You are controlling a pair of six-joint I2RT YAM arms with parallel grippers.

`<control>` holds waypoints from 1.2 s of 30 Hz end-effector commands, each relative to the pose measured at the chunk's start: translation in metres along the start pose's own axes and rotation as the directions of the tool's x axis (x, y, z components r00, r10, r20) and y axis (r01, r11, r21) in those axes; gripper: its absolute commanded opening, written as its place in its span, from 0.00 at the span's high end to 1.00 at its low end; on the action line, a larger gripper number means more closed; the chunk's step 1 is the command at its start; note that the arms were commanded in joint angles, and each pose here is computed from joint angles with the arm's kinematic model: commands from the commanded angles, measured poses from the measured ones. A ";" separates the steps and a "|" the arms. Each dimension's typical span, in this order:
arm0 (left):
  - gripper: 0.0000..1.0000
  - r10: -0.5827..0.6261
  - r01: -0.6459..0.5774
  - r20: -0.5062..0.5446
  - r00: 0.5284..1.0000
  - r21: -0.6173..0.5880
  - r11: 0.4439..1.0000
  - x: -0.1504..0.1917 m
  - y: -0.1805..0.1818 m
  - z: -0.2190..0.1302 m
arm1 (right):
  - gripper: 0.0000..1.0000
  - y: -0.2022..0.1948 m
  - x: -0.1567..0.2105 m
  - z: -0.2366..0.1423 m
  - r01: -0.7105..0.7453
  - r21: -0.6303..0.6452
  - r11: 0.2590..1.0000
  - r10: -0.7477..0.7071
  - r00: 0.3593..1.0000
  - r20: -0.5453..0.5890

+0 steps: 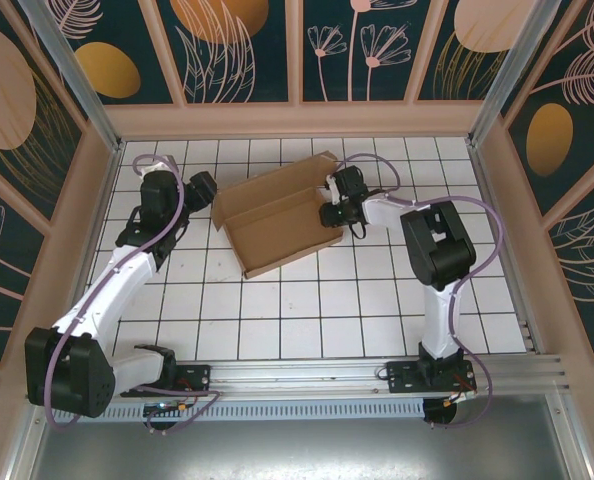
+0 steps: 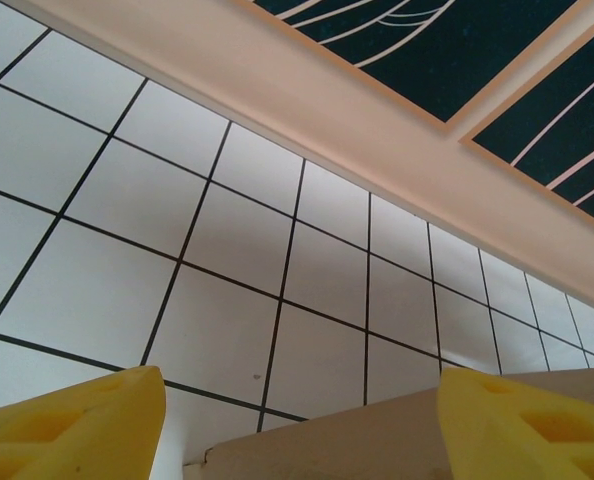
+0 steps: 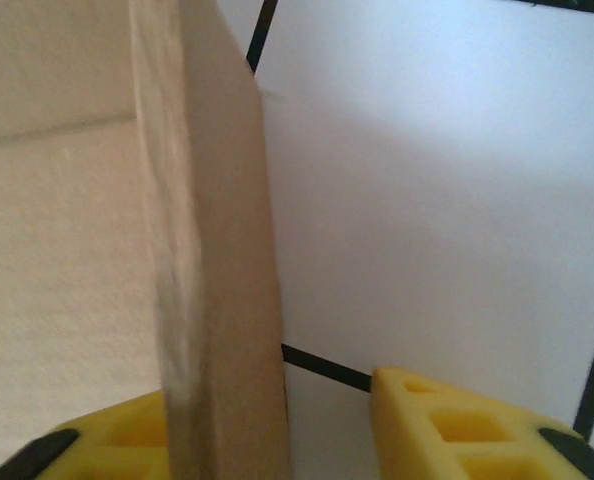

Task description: Fold the paper box

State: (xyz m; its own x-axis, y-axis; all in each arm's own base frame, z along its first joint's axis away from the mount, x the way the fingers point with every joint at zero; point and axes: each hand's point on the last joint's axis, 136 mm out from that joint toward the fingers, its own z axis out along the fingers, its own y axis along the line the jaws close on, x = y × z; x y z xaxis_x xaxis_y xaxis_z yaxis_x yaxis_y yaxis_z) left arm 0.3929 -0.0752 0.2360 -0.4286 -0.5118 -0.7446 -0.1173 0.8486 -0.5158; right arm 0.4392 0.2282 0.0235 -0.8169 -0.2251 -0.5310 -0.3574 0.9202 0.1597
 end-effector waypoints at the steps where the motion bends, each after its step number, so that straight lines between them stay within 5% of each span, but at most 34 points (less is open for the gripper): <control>1: 0.29 -0.006 0.005 0.013 1.000 0.011 1.000 -0.001 0.000 0.002 | 0.71 -0.003 -0.001 0.000 0.021 0.044 0.999 -0.020 1.000 -0.007; 8: 0.29 -0.002 0.001 0.018 1.000 0.008 1.000 -0.003 0.000 0.003 | 0.81 -0.028 0.015 -0.002 0.129 0.303 0.944 -0.113 0.991 -0.070; 14: 0.29 0.017 -0.017 0.034 0.999 -0.004 1.000 -0.004 0.003 0.003 | 0.76 -0.027 0.025 -0.006 0.049 0.289 0.956 -0.033 0.998 -0.060; 18: 0.27 0.029 -0.031 0.044 0.999 0.043 0.999 -0.001 -0.002 0.004 | 0.49 -0.010 0.007 -0.035 -0.068 0.133 0.989 0.057 0.995 0.080; 21: 0.26 0.042 -0.047 0.066 0.997 0.077 0.996 -0.004 -0.007 0.001 | 0.42 0.003 -0.018 -0.078 -0.099 -0.009 0.995 0.098 0.963 0.252; 27: 0.26 0.048 -0.055 0.131 0.990 0.052 0.997 -0.024 -0.009 -0.009 | 0.45 0.009 -0.052 -0.151 -0.035 -0.080 0.996 0.071 0.850 0.521; 33: 0.32 0.041 -0.060 0.242 0.970 0.072 0.996 -0.036 -0.008 -0.026 | 0.46 0.022 -0.070 -0.172 0.231 0.007 0.973 -0.178 0.733 0.657; 36: 0.38 0.180 -0.213 0.278 0.944 0.094 0.973 -0.032 -0.013 -0.038 | 0.45 0.028 -0.074 -0.176 0.339 0.082 0.937 -0.295 0.645 0.705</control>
State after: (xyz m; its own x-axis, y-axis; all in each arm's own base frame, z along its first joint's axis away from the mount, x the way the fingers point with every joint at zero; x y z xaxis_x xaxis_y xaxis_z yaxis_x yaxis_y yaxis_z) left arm 0.3793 -0.0674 0.2651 -0.2619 -0.4523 -0.8526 -0.0021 0.8837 -0.4681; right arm 0.4072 0.2050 0.1916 -0.3071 -0.1105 -0.9452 -0.5032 0.8619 0.0628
